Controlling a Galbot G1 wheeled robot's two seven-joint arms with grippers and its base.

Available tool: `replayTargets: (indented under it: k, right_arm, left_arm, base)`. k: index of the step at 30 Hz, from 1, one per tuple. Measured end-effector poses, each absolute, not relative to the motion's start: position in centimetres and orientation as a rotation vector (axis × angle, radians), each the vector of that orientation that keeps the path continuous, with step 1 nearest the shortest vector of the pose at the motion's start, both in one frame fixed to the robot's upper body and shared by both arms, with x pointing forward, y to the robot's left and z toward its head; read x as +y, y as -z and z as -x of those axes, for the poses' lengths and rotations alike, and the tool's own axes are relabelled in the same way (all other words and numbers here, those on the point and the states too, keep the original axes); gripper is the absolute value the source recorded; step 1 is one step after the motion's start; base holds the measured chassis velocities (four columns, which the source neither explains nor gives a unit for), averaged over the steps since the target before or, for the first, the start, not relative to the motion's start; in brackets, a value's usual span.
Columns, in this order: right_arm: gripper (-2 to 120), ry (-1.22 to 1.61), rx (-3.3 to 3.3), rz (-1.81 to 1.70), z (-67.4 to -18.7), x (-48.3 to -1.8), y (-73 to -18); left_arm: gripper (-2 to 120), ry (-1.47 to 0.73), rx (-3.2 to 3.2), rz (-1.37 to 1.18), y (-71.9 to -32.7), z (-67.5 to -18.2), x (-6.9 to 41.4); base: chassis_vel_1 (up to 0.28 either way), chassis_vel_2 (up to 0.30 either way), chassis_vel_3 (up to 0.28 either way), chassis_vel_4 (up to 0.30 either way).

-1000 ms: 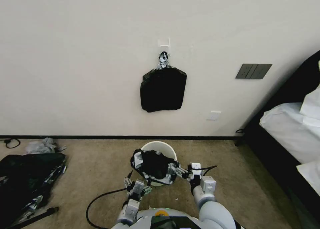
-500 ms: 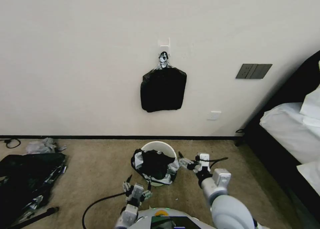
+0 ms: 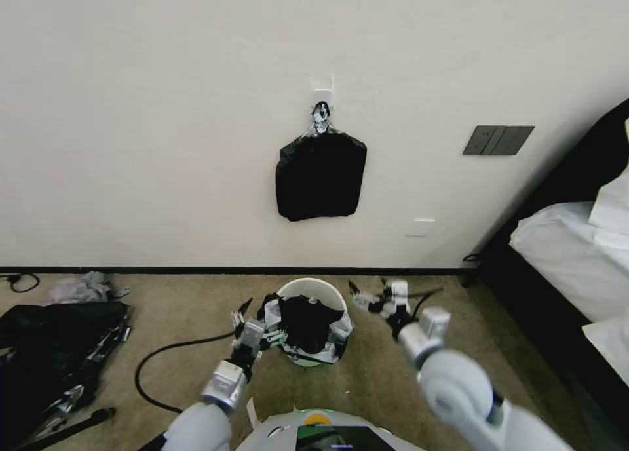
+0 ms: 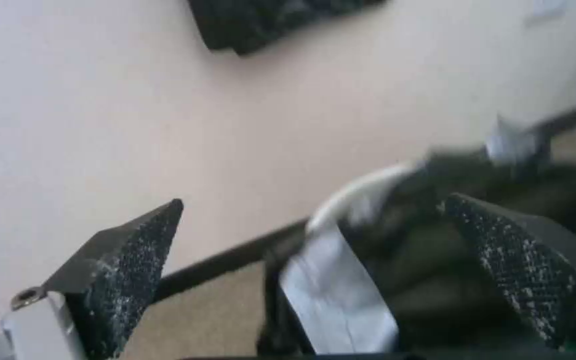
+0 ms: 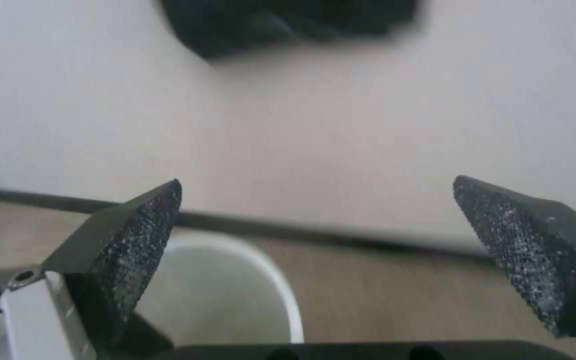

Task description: Place a trash bag onto the trash bin.

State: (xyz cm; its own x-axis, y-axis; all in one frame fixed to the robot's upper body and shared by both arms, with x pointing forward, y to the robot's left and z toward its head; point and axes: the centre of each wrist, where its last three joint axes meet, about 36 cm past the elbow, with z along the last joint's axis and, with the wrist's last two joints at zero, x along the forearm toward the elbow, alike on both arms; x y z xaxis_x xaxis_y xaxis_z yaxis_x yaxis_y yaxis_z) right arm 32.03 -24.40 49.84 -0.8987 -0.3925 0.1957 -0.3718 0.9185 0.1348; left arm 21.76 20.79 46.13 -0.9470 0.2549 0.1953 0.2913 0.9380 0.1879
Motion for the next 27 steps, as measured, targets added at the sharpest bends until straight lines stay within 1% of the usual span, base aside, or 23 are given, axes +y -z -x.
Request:
replayTargets:
  k: [2, 3, 4, 5, 6, 7, 8, 9, 10, 11, 13, 14, 17, 18, 20, 21, 22, 25, 27]
  right_arm:
    - [100, 0.065, -2.879, -0.755, -35.4, -26.7, -50.7]
    - [100, 0.065, -2.879, -0.755, -35.4, -26.7, -50.7]
    - [100, -0.002, -2.839, -0.926, -38.5, -28.3, -51.5]
    - [100, -0.033, -2.795, -1.010, -40.3, -29.0, -51.9]
    - [100, -0.049, -2.768, -1.052, -41.4, -29.3, -51.9]
    - [100, -0.049, -2.768, -1.052, -41.4, -29.3, -51.9]
    - [100, -0.101, -2.672, -1.163, -45.0, -29.8, -52.0]
    - [100, -0.135, -2.627, -1.207, -46.7, -29.6, -52.0]
    - [100, -0.176, -2.580, -1.250, -48.2, -28.9, -51.9]
    - [100, -0.176, -2.580, -1.250, -48.2, -28.9, -51.9]
    - [100, -0.224, -2.489, -1.306, -50.5, -27.4, -51.4]
    - [100, -0.224, -2.489, -1.306, -50.5, -27.4, -51.4]
    - [100, -0.366, -2.293, -1.359, -55.6, -24.2, -50.7]
    - [100, -0.366, -2.293, -1.359, -55.6, -24.2, -50.7]
    - [100, -0.440, -2.222, -1.343, -57.8, -22.9, -50.5]
    - [100, -0.491, -2.160, -1.309, -59.2, -21.5, -50.3]
    - [100, -0.491, -2.160, -1.309, -59.2, -21.5, -50.3]
    - [100, -0.583, -2.032, -1.208, -60.4, -17.8, -49.2]
    - [100, -0.630, -2.011, -1.186, -60.6, -17.0, -49.0]
  left_arm:
    - [100, 0.273, -2.977, 0.385, -47.5, -22.2, 21.3]
    - [100, 0.273, -2.977, 0.385, -47.5, -22.2, 21.3]
    - [100, 0.220, -3.026, 0.338, -48.6, -22.7, 21.8]
    - [100, 0.193, -3.046, 0.307, -49.1, -23.2, 22.3]
    - [100, 0.181, -3.057, 0.286, -49.3, -23.5, 22.6]
    - [100, 0.181, -3.057, 0.286, -49.3, -23.5, 22.6]
    - [100, 0.146, -3.095, 0.207, -49.9, -24.7, 24.0]
    - [100, 0.140, -3.106, 0.182, -50.0, -25.3, 24.9]
    - [100, 0.157, -3.124, 0.152, -50.0, -25.9, 26.3]
    - [100, 0.157, -3.124, 0.152, -50.0, -25.9, 26.3]
    - [100, 0.205, -3.152, 0.112, -50.1, -26.4, 28.9]
    - [100, 0.205, -3.152, 0.112, -50.1, -26.4, 28.9]
    - [100, 0.202, -3.155, 0.087, -50.3, -25.6, 32.4]
    - [100, 0.202, -3.155, 0.087, -50.3, -25.6, 32.4]
    - [100, 0.172, -3.153, 0.095, -50.3, -24.8, 32.8]
    - [100, 0.157, -3.151, 0.092, -50.3, -24.0, 33.0]
    - [100, 0.157, -3.151, 0.092, -50.3, -24.0, 33.0]
    - [100, 0.148, -3.153, 0.060, -50.2, -22.8, 32.5]
    - [100, 0.149, -3.157, 0.050, -50.3, -22.6, 32.4]
  base:
    - [0.000, 0.000, 0.000, 0.000]
    - [0.000, 0.000, 0.000, 0.000]
    - [0.000, 0.000, 0.000, 0.000]
    - [0.000, 0.000, 0.000, 0.000]
    - [0.000, 0.000, 0.000, 0.000]
    - [0.000, 0.000, 0.000, 0.000]
    - [0.000, 0.000, 0.000, 0.000]
    - [0.000, 0.000, 0.000, 0.000]
    - [0.000, 0.000, 0.000, 0.000]
    - [0.000, 0.000, 0.000, 0.000]
    - [0.000, 0.000, 0.000, 0.000]
    - [0.000, 0.000, 0.000, 0.000]
    - [0.000, 0.000, 0.000, 0.000]
    - [0.000, 0.000, 0.000, 0.000]
    - [0.000, 0.000, 0.000, 0.000]
    - [0.000, 0.000, 0.000, 0.000]
    - [0.000, 0.000, 0.000, 0.000]
    - [0.000, 0.000, 0.000, 0.000]
    - [0.000, 0.000, 0.000, 0.000]
